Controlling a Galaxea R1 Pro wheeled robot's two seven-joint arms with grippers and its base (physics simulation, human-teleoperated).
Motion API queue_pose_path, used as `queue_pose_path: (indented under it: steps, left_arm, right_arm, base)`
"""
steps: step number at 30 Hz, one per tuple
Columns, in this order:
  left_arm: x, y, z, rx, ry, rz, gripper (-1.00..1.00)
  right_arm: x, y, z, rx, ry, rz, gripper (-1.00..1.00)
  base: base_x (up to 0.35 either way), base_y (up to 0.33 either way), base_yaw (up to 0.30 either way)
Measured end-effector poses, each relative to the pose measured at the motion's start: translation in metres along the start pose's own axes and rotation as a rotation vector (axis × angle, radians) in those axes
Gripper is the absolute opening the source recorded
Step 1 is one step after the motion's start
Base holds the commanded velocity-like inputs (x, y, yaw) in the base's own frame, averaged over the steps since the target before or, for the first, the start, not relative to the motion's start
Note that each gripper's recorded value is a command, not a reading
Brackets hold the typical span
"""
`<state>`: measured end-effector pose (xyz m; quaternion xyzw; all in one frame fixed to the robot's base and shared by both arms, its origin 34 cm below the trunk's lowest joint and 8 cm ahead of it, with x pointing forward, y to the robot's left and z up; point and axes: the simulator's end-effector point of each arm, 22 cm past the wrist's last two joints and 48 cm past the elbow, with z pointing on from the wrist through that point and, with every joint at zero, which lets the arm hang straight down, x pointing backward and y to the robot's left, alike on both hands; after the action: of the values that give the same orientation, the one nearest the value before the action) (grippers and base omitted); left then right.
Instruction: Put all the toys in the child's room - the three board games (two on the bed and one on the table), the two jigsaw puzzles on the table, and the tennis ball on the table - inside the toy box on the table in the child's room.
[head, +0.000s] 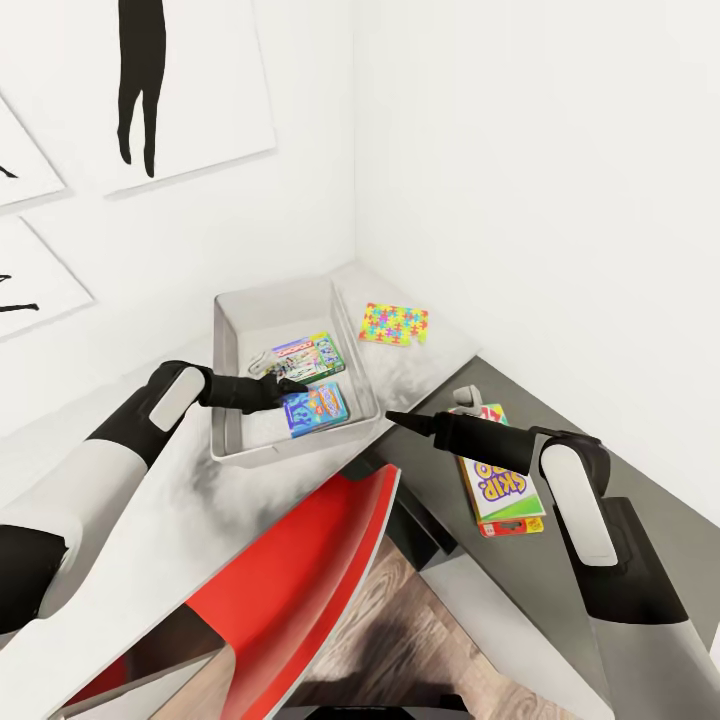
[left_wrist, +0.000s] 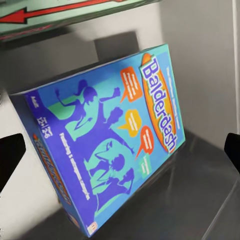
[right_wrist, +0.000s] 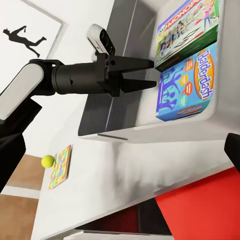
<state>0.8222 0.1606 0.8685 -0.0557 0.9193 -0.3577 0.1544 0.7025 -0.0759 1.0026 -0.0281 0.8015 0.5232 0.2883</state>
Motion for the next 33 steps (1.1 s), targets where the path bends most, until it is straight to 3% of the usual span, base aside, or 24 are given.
queue_pose_path:
  steps: [22, 33]
  left_arm:
    - [-0.004, -0.004, -0.006, -0.012, 0.024, 0.016, 1.00]
    - [-0.035, -0.038, -0.026, 0.069, -0.059, 0.038, 1.00]
  right_arm:
    - [0.000, 0.000, 0.000, 0.000, 0.000, 0.000, 1.00]
    - [0.003, -0.001, 0.000, 0.002, 0.004, 0.004, 1.00]
  base:
    - [0.000, 0.000, 0.000]
    - [0.000, 0.000, 0.000]
